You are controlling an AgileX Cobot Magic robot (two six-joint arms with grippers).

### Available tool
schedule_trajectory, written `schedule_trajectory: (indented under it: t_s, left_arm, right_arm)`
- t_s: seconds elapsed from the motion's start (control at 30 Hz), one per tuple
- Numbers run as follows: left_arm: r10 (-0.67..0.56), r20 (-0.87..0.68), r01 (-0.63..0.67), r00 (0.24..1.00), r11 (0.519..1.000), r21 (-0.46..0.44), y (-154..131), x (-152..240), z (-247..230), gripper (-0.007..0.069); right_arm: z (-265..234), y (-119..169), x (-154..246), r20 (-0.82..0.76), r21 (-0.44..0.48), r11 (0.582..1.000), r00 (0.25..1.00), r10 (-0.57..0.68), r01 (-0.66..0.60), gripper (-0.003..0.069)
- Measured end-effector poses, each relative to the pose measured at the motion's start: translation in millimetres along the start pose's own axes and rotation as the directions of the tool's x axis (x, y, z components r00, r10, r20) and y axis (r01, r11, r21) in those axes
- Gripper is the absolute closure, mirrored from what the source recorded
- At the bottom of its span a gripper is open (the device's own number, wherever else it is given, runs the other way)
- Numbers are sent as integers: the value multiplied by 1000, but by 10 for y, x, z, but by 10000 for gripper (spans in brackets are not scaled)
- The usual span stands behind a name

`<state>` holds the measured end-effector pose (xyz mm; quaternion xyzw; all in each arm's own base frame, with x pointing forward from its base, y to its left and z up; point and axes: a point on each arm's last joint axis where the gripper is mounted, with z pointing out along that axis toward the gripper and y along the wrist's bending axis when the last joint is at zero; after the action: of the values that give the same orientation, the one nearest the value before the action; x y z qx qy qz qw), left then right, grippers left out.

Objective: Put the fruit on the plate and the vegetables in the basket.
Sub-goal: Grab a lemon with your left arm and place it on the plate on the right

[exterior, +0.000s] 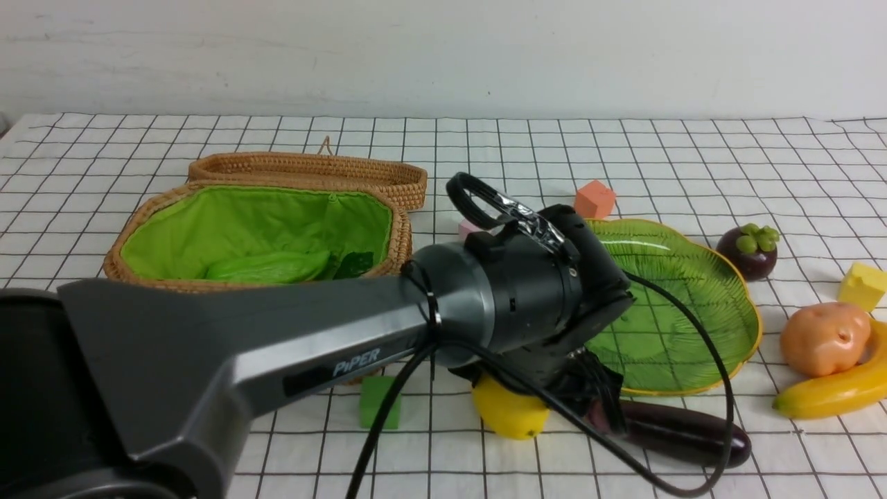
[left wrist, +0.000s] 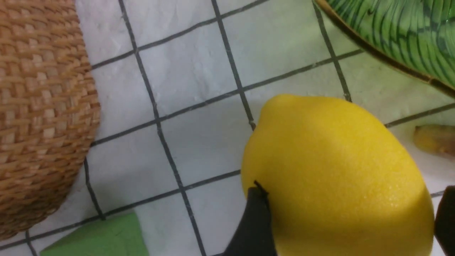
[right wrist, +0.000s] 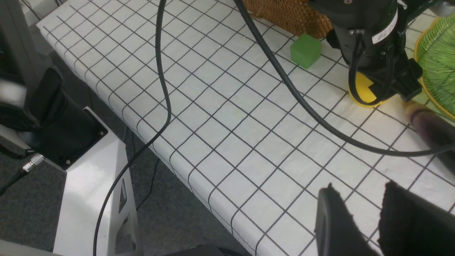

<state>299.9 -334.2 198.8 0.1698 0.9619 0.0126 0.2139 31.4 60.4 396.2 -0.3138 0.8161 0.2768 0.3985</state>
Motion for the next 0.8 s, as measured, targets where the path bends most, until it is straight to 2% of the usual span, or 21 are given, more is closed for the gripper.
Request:
schedule_trajectory:
  t_s: [0.27,0.4,0.53,0.8]
  left_arm:
    - [108,-73,-110,991,994,-25,18,77,-91,36]
    - [220,-132,-227,967,973,-38,92,122,-218,69]
    - [311,-119,-318,943,948,-37,123,100,-295,97]
    - [387,-56,-390,920,920,-41,129,38,-348,103]
  right_arm:
    - [0,0,2,-2,0,1000,1000,-3,3,442]
    - [0,0,2,-2,0,1000,1000,-17,17,442]
    - [0,0,2,-2,0,1000,1000,-19,19,442]
    - [0,-1,0,0,1,1000,1000,-20,20,442]
